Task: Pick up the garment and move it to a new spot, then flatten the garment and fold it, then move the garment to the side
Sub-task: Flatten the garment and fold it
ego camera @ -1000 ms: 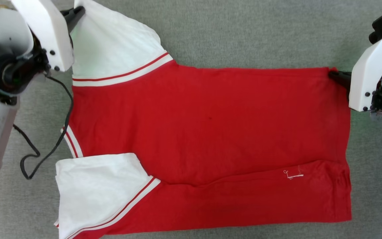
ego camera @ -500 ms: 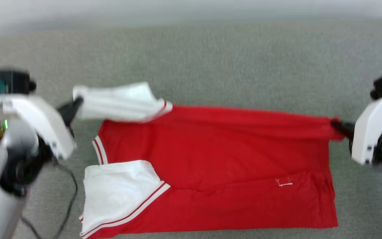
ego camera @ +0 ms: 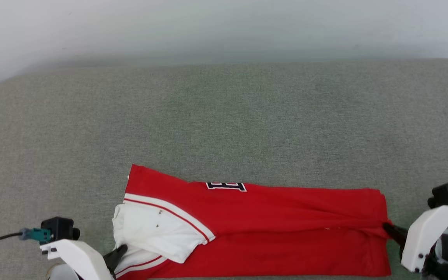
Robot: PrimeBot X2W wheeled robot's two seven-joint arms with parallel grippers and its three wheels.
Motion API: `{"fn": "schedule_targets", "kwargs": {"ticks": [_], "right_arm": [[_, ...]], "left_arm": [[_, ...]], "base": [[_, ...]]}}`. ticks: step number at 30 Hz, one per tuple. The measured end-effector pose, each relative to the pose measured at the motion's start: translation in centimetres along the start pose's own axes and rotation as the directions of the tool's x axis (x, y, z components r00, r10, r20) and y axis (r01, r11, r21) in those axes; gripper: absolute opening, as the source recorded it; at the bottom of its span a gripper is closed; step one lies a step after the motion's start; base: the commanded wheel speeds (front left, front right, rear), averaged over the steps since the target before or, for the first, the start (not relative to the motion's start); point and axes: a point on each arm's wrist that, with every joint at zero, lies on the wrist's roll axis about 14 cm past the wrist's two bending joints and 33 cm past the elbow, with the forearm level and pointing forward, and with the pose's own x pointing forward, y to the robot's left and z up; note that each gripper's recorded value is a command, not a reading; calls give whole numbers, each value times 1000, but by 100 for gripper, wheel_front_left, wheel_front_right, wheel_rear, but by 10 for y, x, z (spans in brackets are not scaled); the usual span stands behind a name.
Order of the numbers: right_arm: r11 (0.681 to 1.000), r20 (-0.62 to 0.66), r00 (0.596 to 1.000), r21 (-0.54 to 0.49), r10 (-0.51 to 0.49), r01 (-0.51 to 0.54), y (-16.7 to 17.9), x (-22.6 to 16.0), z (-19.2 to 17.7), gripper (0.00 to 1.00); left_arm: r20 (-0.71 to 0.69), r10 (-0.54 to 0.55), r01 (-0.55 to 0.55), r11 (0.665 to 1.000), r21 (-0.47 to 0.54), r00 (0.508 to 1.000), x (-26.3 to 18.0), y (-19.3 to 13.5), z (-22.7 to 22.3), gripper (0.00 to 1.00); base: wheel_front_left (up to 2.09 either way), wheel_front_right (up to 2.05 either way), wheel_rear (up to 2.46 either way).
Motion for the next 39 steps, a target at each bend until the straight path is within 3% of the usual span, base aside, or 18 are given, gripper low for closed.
{"fn": "schedule_targets", "kwargs": {"ticks": [1,2,5,11,15,19,25,28,39], "right_arm": [[1000,-2,1000,11,0,0,0,0,-6,100],[1000,-1,1000,15,-2,2,0,0,-11,100],[1000,59,998,12,-16,16,-4,-6,-8,100],[1000,245,969,-25,-2,8,2,-35,26,100],[998,338,941,-61,-6,28,2,-66,50,100],[996,371,928,-70,-25,55,-2,-92,64,100],[994,284,956,-56,-70,89,-12,-99,60,100],[994,225,971,-53,-77,91,-13,-93,54,100],[1000,-26,1000,0,-17,17,7,-28,12,100]], "left_arm": [[-1,9,-9,1000,-10,1000,0,3,-4,74],[-6,14,-14,1000,-16,1000,0,4,-7,100],[39,23,-22,999,-27,999,0,6,-7,100],[285,16,-38,997,71,958,-15,-4,39,100],[455,-29,-40,989,141,890,-35,-23,70,100],[619,-85,-55,977,204,781,-59,-46,101,100],[764,-203,-59,952,300,612,-86,-83,125,100],[794,-227,-66,946,317,565,-93,-91,125,100],[835,-148,-142,955,259,530,-95,-69,127,100]], "base": [[0,0,0],[0,0,0],[0,0,0],[0,0,0],[0,0,0],[0,0,0],[0,0,0],[0,0,0],[0,0,0]]}}
